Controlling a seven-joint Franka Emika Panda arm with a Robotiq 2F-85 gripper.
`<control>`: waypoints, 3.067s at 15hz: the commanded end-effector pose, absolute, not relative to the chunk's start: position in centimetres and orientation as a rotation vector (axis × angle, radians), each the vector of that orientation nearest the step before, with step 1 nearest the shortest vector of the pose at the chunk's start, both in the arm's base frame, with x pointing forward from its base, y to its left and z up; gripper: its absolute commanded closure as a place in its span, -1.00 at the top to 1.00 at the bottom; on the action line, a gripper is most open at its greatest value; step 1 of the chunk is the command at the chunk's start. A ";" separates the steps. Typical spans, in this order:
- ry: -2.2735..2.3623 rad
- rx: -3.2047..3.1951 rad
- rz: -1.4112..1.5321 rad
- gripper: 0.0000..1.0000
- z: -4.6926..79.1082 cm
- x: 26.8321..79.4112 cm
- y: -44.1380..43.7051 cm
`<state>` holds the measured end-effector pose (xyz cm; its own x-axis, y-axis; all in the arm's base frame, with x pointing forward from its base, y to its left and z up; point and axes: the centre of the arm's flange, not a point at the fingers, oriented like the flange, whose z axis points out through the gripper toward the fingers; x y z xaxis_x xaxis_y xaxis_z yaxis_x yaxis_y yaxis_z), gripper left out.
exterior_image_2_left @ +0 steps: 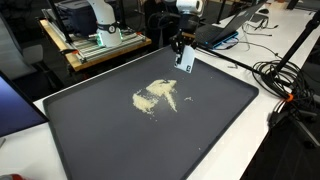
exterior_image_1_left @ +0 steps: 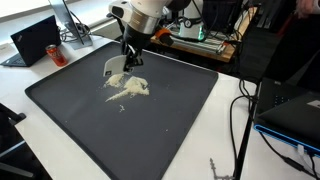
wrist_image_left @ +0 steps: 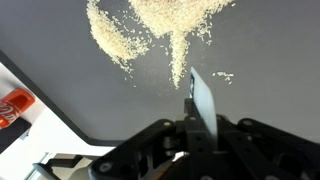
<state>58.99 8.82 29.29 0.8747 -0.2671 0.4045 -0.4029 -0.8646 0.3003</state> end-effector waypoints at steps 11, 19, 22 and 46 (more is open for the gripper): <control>-0.297 2.348 0.500 -0.98 28.5 62.8 20.1; -0.260 2.249 0.256 -0.98 25.5 62.5 19.6; -0.247 2.242 0.176 -0.98 25.5 62.2 19.7; 0.062 2.773 -0.178 -0.98 38.1 64.4 3.8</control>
<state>65.01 6.48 37.12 0.9951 -0.0098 -0.0987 0.0353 -0.8947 0.4452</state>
